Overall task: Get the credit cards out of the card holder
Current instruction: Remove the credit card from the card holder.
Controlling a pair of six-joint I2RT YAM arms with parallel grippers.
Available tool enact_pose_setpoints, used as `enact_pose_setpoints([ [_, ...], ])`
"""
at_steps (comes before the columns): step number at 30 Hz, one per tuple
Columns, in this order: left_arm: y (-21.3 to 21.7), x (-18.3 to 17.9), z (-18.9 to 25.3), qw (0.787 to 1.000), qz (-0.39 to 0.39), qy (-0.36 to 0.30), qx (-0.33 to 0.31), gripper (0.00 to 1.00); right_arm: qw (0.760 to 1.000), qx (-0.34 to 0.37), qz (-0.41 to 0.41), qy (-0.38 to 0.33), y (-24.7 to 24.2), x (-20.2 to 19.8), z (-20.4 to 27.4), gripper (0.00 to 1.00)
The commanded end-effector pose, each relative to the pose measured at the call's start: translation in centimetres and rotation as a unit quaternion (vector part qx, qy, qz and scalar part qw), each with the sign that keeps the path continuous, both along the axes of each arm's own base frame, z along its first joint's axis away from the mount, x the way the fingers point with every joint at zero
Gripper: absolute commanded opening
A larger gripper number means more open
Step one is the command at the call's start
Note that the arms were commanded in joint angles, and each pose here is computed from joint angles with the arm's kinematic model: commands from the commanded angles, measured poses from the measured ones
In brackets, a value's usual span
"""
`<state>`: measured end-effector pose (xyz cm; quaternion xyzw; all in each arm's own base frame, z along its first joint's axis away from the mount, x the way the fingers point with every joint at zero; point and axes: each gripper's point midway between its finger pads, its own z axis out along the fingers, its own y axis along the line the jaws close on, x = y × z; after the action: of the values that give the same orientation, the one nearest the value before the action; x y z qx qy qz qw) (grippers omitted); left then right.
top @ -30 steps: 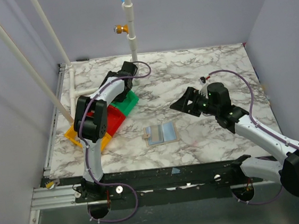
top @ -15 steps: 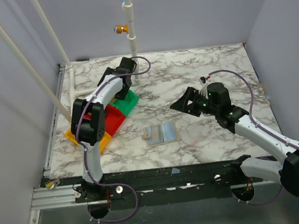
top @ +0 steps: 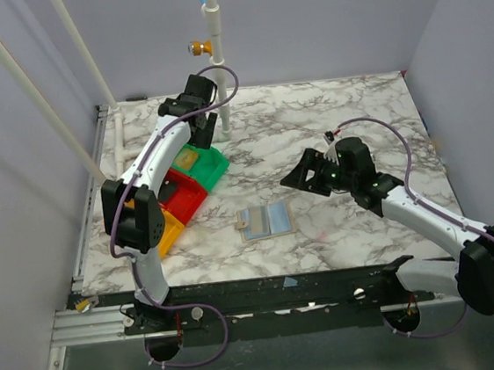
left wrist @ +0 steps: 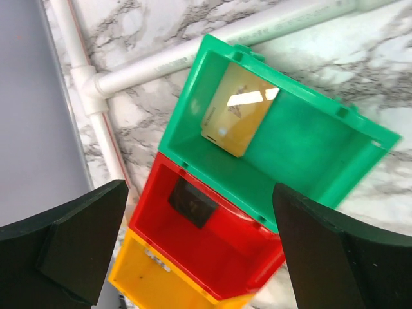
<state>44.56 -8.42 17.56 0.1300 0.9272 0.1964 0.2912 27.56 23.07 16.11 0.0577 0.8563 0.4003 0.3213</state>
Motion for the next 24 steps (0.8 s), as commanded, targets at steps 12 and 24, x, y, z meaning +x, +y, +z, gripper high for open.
enact_pose_setpoints([
  [12,-8.2,-8.6,2.5,0.942,-0.035,0.013,-0.333,0.99,0.997,-0.079,0.003,0.000,0.1,0.2,-1.9,0.84],
  [24,-12.0,-14.0,0.7,0.878,-0.049,0.046,-0.473,0.99,0.983,-0.182,0.014,-0.012,3.5,-0.8,-4.4,0.81],
])
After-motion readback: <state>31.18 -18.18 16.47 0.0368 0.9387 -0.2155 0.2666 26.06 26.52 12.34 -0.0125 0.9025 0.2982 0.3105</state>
